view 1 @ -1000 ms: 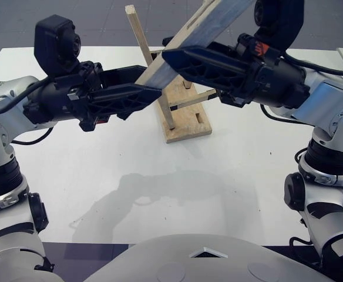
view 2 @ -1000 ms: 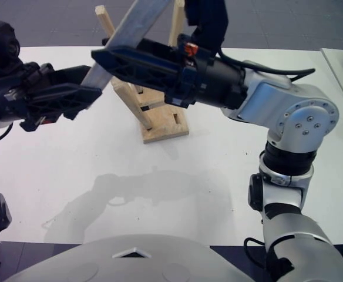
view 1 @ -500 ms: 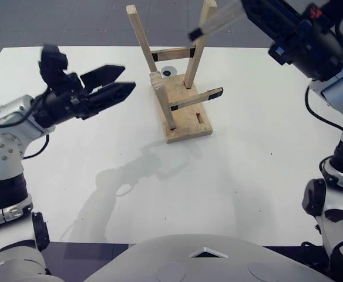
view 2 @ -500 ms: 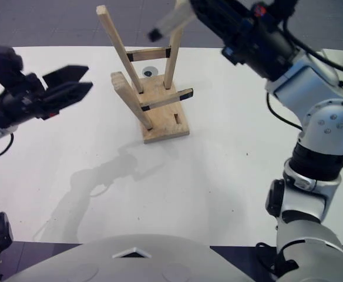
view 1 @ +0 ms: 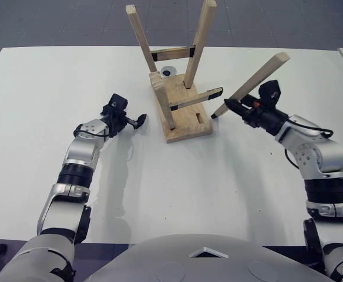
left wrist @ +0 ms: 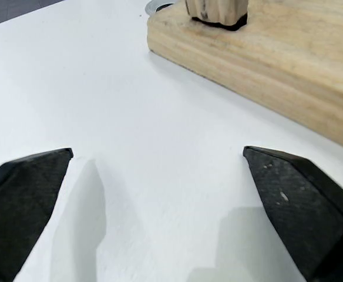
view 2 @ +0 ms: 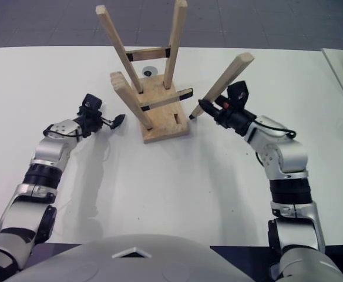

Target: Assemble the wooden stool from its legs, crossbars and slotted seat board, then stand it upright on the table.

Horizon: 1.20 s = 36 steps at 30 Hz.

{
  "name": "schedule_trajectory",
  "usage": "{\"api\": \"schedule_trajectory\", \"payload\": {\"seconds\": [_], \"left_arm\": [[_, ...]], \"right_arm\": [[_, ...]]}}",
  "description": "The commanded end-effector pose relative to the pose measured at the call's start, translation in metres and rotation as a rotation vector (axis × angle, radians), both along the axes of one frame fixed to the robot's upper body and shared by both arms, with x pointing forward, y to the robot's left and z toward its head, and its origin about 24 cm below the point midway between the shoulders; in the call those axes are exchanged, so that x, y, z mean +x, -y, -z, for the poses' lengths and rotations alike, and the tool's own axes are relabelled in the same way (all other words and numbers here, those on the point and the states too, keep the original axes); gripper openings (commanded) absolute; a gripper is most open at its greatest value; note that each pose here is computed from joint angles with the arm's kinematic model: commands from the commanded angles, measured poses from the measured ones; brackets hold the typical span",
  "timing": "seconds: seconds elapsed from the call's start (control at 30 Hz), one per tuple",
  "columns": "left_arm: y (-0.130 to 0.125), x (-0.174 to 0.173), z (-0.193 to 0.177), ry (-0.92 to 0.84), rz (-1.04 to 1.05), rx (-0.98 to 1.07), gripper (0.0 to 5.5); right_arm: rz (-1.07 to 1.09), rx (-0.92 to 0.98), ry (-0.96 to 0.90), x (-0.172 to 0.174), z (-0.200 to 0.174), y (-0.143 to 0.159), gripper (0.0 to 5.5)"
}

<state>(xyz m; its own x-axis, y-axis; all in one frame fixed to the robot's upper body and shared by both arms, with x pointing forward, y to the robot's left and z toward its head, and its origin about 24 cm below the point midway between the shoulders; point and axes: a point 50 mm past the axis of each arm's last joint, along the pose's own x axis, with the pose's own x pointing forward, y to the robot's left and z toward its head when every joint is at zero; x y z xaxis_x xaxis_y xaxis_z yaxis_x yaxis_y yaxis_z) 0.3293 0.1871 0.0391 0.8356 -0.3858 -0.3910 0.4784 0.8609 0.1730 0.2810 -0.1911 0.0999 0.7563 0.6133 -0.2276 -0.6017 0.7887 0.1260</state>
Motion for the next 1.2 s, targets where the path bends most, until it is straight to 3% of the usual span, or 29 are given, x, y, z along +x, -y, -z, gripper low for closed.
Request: {"api": "schedule_trajectory", "payload": {"seconds": [0.03, 0.2, 0.6, 0.97, 1.2], "left_arm": [[0.002, 0.003, 0.012, -0.036, -0.016, 0.046, 5.4], [-0.006, 0.002, 0.017, -0.048, -0.022, 0.062, 5.4], [-0.019, 0.006, 0.016, -0.037, -0.047, 0.092, 5.4], [-0.018, 0.007, 0.006, 0.004, -0.011, 0.096, 5.4], [-0.042, 0.002, -0.018, 0.095, -0.079, 0.102, 5.4]], "right_arm": [[-0.139, 0.053, -0.04, -0.023, 0.003, -0.026, 2.02], [-0.246, 0.148, -0.054, -0.045, -0.002, -0.061, 2.02], [-0.382, 0.148, 0.034, -0.051, -0.035, -0.074, 2.02], [-0.408, 0.019, 0.005, -0.029, -0.001, -0.083, 2.02], [-0.371, -0.131, 0.011, -0.024, 0.012, -0.079, 2.02]]}}
